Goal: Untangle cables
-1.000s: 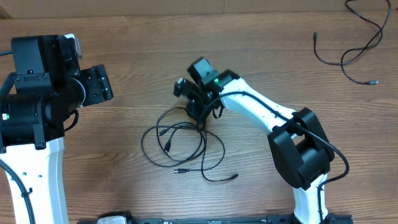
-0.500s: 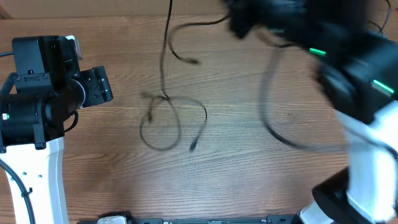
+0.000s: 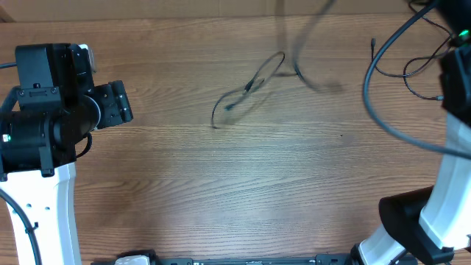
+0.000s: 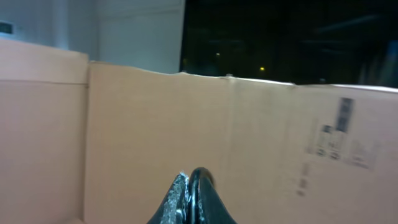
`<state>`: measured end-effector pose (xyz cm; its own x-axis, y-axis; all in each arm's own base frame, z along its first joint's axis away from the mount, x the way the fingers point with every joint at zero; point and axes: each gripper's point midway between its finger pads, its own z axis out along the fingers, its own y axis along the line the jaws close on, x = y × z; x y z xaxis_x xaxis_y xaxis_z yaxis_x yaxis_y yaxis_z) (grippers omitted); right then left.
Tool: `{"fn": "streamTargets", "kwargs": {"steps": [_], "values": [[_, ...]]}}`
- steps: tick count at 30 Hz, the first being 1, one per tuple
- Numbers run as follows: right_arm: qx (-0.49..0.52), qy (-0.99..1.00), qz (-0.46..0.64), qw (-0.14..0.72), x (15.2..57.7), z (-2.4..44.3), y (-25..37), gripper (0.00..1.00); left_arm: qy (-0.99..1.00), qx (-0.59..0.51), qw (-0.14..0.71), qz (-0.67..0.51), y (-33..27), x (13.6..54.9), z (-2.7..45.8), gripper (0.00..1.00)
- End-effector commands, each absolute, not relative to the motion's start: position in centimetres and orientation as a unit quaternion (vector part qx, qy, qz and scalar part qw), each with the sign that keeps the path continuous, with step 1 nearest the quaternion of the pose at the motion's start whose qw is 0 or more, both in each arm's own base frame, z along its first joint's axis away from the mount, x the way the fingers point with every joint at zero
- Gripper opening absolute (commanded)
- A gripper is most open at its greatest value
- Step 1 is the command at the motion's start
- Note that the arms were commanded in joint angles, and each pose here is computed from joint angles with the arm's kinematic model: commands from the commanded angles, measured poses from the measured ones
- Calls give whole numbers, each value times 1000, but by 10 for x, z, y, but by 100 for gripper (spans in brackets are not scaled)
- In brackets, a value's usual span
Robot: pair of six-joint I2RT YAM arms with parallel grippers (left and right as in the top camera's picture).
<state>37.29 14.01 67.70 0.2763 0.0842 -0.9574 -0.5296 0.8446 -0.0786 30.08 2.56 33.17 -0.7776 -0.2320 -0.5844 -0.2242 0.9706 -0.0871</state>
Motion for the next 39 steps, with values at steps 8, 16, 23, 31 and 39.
{"fn": "streamTargets", "kwargs": {"steps": [8,16,23,31,39], "values": [[-51,620,116,774,432,653,11,4,939,-110,326,4,27,299,342,77],[28,608,-3,794,481,626,-150,4,940,-98,326,8,27,299,342,77],[32,568,-75,819,458,632,-247,4,935,-102,340,0,25,305,347,77],[104,638,-104,756,438,581,-314,4,935,-101,341,0,25,305,347,77],[245,760,-102,593,451,438,-370,4,937,-101,335,1,25,303,345,77]]}}
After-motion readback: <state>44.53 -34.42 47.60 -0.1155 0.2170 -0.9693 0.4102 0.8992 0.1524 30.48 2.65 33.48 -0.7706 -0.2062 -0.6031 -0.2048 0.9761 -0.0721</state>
